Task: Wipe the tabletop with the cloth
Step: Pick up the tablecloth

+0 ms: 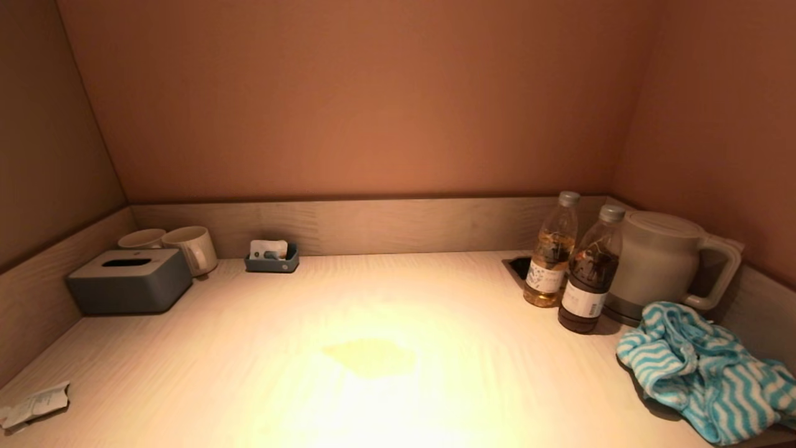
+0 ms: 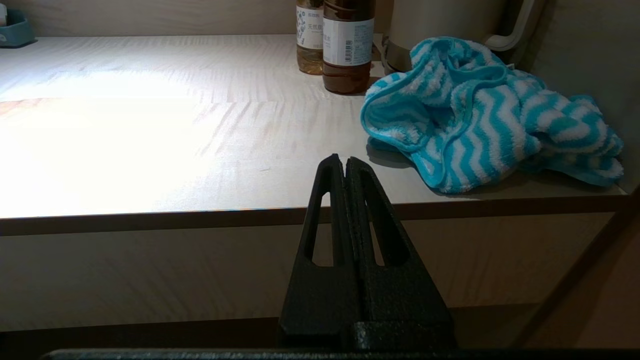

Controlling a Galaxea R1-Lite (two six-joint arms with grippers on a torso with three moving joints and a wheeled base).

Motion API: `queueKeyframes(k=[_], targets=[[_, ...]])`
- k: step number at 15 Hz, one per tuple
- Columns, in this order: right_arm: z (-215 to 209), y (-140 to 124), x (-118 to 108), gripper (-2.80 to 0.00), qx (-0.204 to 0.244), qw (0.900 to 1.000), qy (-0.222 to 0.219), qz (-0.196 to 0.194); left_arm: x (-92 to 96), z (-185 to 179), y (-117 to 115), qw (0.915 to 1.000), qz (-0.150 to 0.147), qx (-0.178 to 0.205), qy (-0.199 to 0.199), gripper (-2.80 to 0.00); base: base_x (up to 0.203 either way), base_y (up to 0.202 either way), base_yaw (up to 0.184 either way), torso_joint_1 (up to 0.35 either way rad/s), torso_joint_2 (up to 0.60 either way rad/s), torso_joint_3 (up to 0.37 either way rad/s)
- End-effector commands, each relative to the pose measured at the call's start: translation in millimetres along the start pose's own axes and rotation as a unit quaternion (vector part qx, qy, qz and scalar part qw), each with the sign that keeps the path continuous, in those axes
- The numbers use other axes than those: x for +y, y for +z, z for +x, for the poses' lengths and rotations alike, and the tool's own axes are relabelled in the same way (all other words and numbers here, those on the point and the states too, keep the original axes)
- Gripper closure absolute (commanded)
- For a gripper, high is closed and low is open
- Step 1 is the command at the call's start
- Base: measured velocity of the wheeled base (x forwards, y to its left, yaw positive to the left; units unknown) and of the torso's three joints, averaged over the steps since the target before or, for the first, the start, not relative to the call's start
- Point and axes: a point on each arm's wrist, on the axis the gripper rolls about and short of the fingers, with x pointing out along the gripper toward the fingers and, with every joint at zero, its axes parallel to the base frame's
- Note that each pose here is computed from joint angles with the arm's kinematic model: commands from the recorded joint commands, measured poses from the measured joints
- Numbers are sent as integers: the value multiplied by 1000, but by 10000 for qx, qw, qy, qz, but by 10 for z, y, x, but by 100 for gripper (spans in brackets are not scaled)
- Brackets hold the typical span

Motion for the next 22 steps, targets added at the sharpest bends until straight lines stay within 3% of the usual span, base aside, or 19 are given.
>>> queueKeyframes(k=[1,6,10,13,16,22], targets=[[1,0,0,0,7,10000,1,-19,0,0,-1,10000,-2,0,-2,0,0,0,0,0,0,0],[-37,121,-3,0,-168,9994,-36,-313,0,0,-1,10000,-2,0,-4,0,0,0,0,0,0,0],[-278,723,-12,0,-421,9981,-104,-446,0,0,-1,10000,-2,0,-4,0,0,0,0,0,0,0],[-60,968,-23,0,436,9973,-275,-521,0,0,-1,10000,-2,0,-4,0,0,0,0,0,0,0],[345,1228,-38,0,1278,9894,-488,-486,0,0,-1,10000,-2,0,4,0,0,0,0,0,0,0],[1402,1432,-111,0,2801,9540,-1071,-32,0,0,-1,10000,-2,0,4,0,0,0,0,0,0,0]])
